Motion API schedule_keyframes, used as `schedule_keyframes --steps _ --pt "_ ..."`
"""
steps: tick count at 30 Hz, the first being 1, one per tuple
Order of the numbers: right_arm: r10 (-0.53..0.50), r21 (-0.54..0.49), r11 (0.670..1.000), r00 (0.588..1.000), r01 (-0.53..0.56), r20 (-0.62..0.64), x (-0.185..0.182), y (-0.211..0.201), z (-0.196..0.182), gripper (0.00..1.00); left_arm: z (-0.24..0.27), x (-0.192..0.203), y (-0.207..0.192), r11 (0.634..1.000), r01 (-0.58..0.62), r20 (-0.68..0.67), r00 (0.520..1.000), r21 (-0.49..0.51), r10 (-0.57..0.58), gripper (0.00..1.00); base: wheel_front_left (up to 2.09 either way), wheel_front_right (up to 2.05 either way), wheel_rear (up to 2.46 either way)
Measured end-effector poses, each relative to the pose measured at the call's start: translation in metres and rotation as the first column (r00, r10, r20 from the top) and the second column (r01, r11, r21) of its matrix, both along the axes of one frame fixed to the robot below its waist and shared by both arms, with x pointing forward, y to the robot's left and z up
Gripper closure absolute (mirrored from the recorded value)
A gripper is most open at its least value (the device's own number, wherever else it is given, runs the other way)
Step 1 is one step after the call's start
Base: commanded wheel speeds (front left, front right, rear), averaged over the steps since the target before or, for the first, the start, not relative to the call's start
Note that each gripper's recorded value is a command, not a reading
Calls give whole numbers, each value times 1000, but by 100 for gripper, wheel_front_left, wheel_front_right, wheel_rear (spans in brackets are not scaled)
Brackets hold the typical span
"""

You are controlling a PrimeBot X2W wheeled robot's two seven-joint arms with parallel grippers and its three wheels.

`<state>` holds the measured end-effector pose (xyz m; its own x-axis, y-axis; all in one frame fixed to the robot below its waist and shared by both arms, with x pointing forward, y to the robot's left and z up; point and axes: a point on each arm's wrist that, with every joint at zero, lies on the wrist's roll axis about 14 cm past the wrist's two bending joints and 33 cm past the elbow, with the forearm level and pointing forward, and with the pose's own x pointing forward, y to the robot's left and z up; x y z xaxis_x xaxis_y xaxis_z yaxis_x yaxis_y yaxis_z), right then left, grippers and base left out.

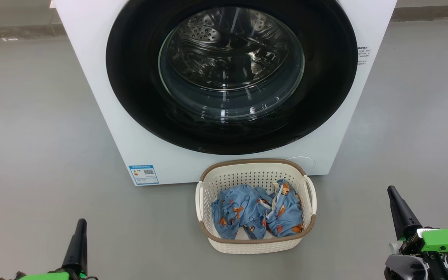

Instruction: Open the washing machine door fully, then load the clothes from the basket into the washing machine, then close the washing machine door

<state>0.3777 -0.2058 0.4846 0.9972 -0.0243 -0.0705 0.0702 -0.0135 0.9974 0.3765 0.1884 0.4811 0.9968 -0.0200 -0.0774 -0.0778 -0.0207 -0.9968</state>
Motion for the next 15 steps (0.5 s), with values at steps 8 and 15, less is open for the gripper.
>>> schedule_keyframes --steps 8,15 --pt "-2 1 1000 1000 2 0 0 0 0 100 0 0 0 1000 0 0 1000 0 0 100 0 0 0" --pt "-5 3 1000 1000 5 0 0 -1 0 100 0 0 0 1000 0 0 1000 0 0 100 0 0 0"
